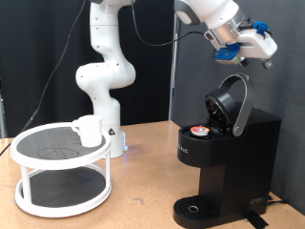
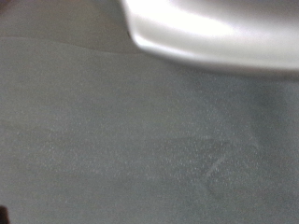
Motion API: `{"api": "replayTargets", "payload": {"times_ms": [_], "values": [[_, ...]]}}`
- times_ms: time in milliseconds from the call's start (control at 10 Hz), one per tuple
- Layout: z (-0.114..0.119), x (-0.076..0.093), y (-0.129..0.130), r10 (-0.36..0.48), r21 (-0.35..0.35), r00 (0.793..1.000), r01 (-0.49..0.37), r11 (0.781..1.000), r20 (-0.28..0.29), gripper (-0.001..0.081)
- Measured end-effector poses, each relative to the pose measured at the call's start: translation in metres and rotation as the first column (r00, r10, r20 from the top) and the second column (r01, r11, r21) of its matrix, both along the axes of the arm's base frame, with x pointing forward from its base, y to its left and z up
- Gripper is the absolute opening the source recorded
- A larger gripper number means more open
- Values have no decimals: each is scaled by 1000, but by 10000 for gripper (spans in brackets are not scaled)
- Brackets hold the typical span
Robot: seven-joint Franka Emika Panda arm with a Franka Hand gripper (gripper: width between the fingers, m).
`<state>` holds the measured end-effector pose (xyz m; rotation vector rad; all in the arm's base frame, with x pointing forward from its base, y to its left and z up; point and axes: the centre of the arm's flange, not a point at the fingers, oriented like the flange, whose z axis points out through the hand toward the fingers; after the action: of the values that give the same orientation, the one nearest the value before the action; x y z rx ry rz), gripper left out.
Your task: Make a cup of coffee with the keurig machine
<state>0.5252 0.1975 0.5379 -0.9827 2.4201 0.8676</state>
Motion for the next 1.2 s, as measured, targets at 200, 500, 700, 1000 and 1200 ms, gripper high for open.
{"api": "replayTargets", "payload": {"times_ms": [200,500,700,1000,1200], "values": [[-2,0,8,13,-27,1000,-13,1000,4,734],[-3,-1,7,21,-74,1000,-20,997,5,734],[-5,-1,5,23,-90,1000,-22,996,3,462],[-9,1,-4,12,-103,1000,-13,995,-6,322],[-17,2,-12,9,-126,1000,-11,992,-19,32]]}}
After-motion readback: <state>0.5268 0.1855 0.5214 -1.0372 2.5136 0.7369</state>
